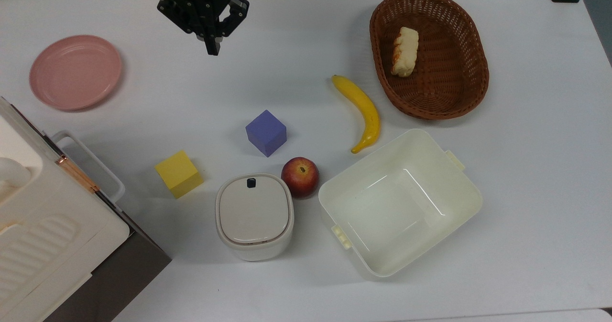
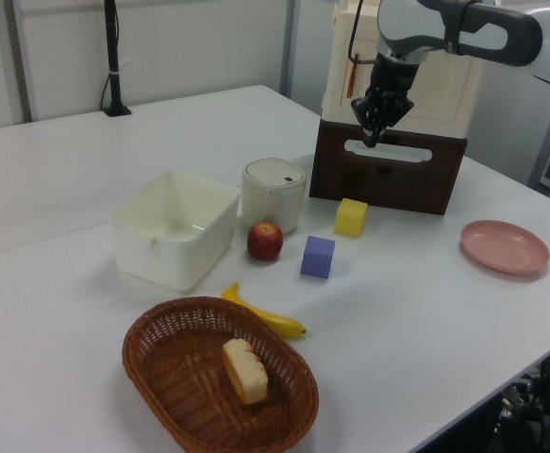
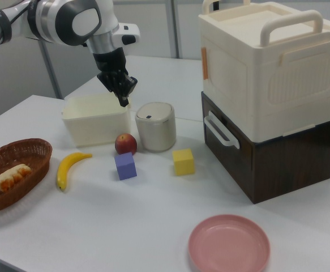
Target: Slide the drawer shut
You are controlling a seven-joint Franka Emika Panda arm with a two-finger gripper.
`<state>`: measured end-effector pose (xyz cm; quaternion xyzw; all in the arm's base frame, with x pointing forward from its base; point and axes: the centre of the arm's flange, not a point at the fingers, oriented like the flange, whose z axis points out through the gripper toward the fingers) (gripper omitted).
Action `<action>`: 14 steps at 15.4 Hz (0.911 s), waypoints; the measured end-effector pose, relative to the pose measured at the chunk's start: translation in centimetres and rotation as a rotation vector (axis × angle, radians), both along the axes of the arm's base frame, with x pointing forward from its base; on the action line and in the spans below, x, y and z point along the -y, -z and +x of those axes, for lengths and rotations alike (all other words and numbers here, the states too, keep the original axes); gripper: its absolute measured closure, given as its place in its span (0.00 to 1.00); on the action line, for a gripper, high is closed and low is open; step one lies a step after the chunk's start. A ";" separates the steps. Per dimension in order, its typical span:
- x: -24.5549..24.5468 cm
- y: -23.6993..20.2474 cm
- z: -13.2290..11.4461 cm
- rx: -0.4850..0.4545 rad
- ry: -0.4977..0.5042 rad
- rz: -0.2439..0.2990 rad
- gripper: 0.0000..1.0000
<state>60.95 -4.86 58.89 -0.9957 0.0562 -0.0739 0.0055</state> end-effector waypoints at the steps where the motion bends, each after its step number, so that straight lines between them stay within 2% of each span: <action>1: 0.0 0.0 0.0 0.000 0.000 0.000 0.94; 4: 0.0 0.0 0.0 0.000 0.000 0.001 0.69; 5: -0.1 0.0 0.0 0.000 -0.001 0.001 0.52; 9: 0.0 -0.3 -0.3 -0.004 0.000 0.001 0.09; 10: 0.2 -0.5 -0.4 -0.003 0.004 0.001 0.01; 14: 1.1 -1.4 -1.0 0.008 0.020 0.001 0.00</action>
